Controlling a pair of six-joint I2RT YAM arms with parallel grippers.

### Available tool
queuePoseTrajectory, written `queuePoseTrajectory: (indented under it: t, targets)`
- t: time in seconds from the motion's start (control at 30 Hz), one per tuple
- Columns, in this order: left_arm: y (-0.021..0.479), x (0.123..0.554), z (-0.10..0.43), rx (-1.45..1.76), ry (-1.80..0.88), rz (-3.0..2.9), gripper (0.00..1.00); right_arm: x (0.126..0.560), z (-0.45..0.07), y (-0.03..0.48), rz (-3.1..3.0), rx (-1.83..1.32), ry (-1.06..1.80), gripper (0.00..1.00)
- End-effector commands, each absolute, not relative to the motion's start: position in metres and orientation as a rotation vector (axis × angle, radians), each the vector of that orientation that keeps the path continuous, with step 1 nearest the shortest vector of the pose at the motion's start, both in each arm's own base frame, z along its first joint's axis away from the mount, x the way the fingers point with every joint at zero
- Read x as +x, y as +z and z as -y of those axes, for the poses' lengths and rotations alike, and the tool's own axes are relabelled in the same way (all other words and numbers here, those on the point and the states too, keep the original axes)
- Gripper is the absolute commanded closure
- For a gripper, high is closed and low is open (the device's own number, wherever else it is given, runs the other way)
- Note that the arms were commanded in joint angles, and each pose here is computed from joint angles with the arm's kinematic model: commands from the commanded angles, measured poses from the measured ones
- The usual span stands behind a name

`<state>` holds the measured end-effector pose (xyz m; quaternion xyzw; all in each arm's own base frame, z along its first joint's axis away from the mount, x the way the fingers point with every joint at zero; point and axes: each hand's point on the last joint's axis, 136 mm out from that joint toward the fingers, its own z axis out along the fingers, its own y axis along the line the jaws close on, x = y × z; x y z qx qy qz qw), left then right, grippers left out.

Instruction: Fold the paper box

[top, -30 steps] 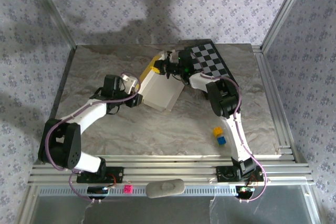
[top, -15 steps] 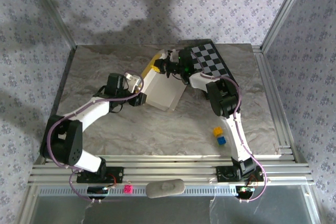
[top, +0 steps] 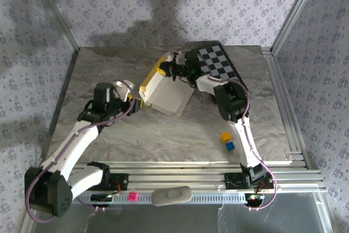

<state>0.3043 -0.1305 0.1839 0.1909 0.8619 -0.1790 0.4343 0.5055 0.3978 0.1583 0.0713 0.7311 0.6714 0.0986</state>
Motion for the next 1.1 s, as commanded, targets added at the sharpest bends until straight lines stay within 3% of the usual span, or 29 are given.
queuePoseTrajectory:
  t: [0.0,0.43,0.73,1.07]
  targets:
    - [0.174,0.301,0.102,0.348,-0.411,-2.190,0.53,0.510,-0.399,0.157,-2.122,0.176,2.025,1.00]
    - [0.130,0.352,0.098,0.305,-0.373,-2.304,0.63,0.536,-0.382,0.185,-1.825,0.367,2.059,1.00]
    - [0.138,0.414,0.092,0.390,-0.403,-2.231,0.59,0.537,-0.377,0.177,-1.834,0.389,2.015,1.00]
    - [0.129,0.425,0.116,0.684,-0.496,-2.175,0.57,0.553,-0.378,0.169,-1.837,0.458,2.000,1.00]
